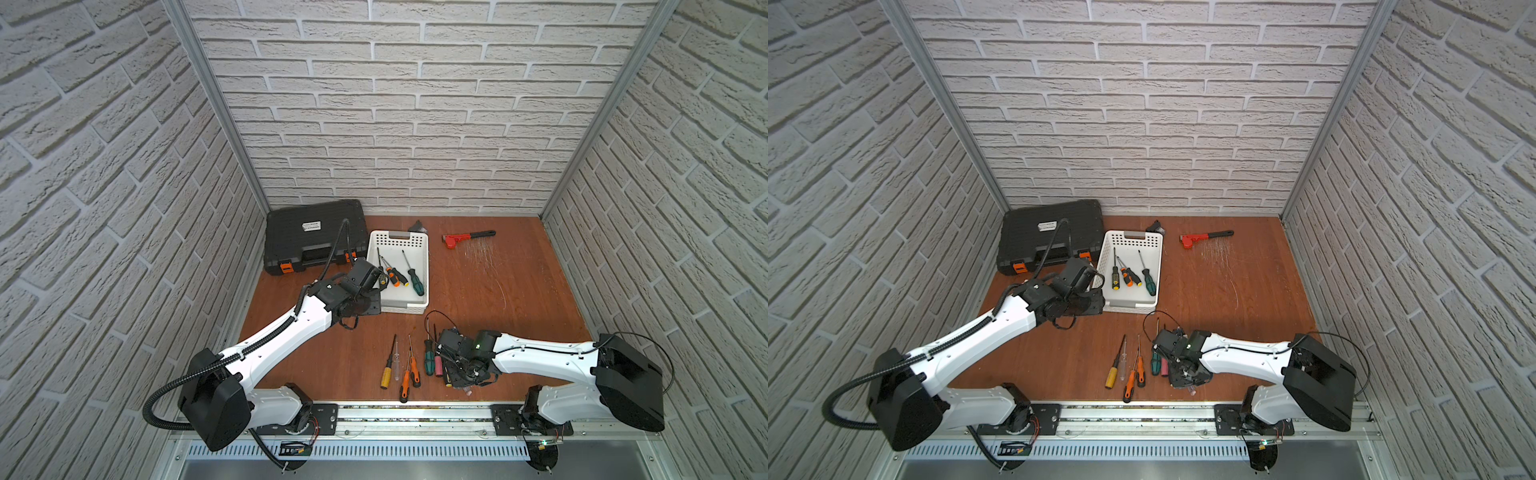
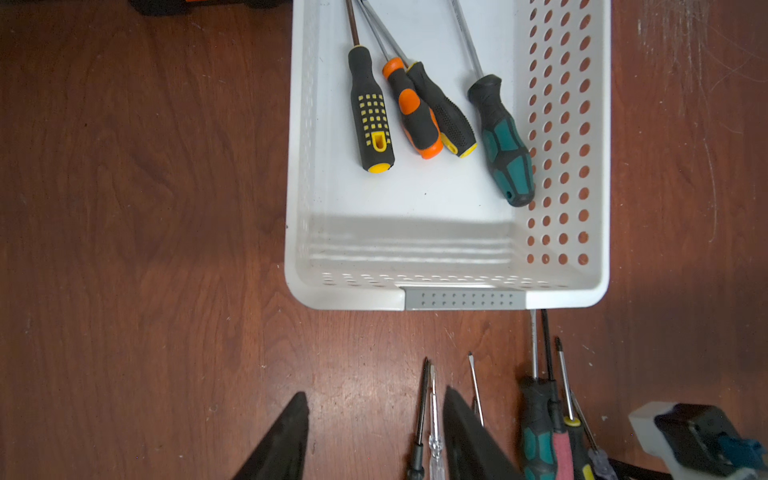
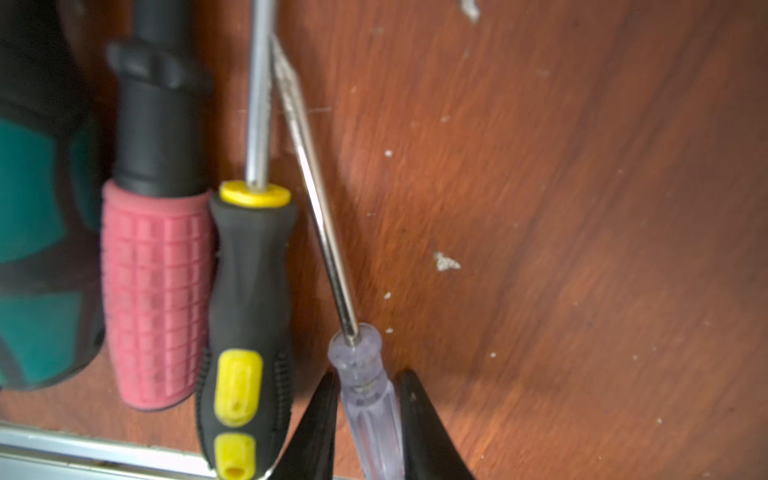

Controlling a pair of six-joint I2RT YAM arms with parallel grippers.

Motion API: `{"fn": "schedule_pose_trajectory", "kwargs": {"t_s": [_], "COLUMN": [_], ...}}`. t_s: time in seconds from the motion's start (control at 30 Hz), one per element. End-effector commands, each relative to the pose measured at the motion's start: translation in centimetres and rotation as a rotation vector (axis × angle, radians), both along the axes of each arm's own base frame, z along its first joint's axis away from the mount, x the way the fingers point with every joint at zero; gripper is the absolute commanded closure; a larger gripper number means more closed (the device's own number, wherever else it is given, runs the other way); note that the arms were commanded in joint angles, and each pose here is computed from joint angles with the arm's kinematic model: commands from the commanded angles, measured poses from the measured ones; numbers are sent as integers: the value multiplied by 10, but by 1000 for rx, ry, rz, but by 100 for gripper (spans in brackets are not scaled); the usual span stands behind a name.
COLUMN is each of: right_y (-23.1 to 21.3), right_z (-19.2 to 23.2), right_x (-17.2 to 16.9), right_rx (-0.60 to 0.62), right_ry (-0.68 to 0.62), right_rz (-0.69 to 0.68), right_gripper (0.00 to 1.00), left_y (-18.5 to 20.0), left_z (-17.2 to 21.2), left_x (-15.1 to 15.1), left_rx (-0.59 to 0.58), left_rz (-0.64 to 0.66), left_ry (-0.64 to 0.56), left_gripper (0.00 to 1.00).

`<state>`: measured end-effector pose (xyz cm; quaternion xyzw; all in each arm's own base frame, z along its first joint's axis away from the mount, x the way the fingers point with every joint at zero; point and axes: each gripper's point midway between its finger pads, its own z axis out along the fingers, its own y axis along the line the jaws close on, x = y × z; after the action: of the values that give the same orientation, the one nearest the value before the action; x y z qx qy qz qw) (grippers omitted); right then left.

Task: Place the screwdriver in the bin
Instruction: 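Release the yellow-black screwdriver in the bin while the right gripper grasps the clear screwdriver, then lift the clear screwdriver with the right gripper and lower it into the bin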

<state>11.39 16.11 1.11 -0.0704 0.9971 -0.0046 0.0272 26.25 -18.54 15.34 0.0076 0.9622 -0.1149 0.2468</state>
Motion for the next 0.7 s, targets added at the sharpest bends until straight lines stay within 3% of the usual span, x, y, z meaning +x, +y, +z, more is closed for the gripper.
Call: {"fn": "schedule_pose_trajectory", "kwargs": {"t_s": [0.0,0.13,0.4,0.5,0.67], "right_y": [1,-7,-14,-13,5], "right_z": [-13,-7,43,78,152], "right_x": [-3,-2,23,46,114], "right_rx": [-1,-3,71,131,210], "right_ry": [11,-4,-92,-164,-327], "right_rz": [1,-28,-104,-125,-65], "right_gripper": [80,94,95,95,95], "left_y": [10,14,25,33,45], "left_z": [10,10,9,11,7], "left_x": [2,3,5,3,-2], "left_rx": [2,2,4,7,2], "left_rz": [25,37,69,90,120], "left_ry": [-33,-35,-42,-53,-57], "left_gripper": [47,47,47,47,47]}}
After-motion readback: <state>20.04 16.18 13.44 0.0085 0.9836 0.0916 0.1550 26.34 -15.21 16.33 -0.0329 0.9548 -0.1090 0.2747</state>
